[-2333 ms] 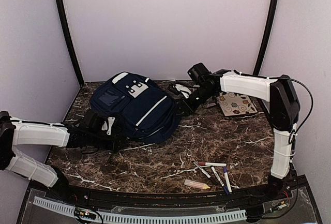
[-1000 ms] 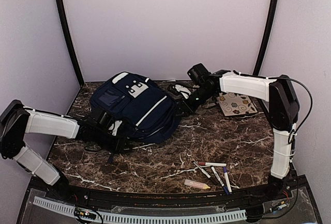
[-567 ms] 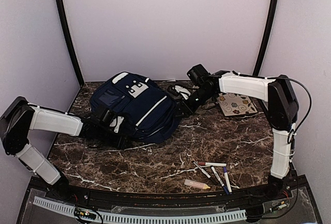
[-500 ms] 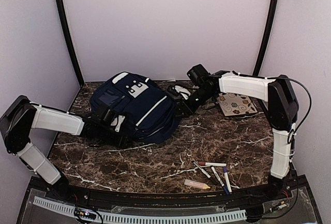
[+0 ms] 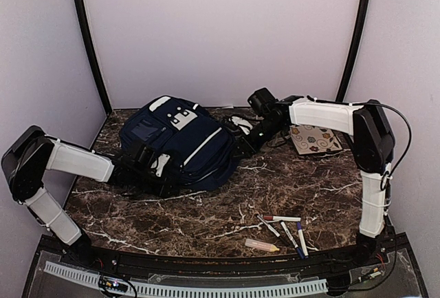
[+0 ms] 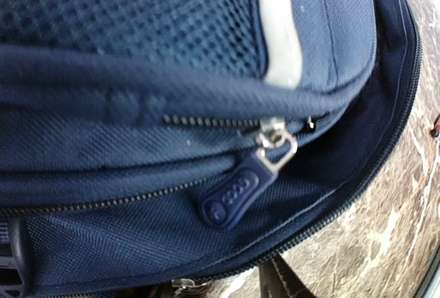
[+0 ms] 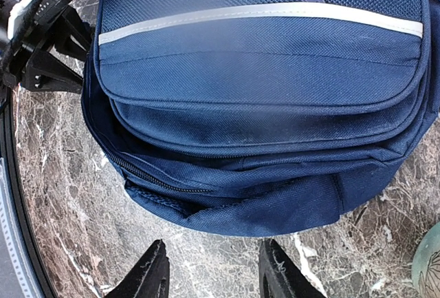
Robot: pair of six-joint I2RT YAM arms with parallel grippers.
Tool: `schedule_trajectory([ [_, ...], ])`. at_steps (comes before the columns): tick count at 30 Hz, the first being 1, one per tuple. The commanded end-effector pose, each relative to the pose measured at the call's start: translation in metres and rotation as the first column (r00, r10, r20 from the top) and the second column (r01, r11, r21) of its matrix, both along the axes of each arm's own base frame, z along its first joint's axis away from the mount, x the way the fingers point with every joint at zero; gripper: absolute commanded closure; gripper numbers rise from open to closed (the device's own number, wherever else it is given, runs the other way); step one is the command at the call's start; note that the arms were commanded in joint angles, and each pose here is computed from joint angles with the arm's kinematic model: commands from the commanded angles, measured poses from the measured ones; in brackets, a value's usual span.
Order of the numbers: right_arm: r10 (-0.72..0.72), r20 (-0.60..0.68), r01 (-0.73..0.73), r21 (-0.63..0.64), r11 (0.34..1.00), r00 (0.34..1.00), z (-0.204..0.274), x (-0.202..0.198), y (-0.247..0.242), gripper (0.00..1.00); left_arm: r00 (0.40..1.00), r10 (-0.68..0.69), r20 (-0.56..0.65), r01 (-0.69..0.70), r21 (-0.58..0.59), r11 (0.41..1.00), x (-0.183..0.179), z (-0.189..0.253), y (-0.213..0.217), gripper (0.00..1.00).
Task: Pack the student bag
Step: Grab the largest pocket of the student bag.
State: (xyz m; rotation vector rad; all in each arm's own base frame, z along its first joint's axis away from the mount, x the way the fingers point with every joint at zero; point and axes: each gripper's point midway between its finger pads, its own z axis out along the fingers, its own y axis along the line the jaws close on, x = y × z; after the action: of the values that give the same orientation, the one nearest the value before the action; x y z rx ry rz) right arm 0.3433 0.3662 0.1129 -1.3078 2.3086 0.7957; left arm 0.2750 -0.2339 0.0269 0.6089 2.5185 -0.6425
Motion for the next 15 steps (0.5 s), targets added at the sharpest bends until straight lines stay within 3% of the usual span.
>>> schedule_trajectory([
  [1,0.015,-0.006,-0.015,0.017,1.0,1.0,-0.003,-0.001,0.004,0.55,1.0,0.015,0.007,-0.015,-0.021,1.0,-0.004,-0.001,0.003,0.63],
  [15,0.026,-0.007,-0.026,0.008,1.0,1.0,-0.007,-0.005,0.009,0.56,0.997,0.075,-0.005,-0.075,-0.019,0.997,-0.015,-0.005,0.017,0.94],
])
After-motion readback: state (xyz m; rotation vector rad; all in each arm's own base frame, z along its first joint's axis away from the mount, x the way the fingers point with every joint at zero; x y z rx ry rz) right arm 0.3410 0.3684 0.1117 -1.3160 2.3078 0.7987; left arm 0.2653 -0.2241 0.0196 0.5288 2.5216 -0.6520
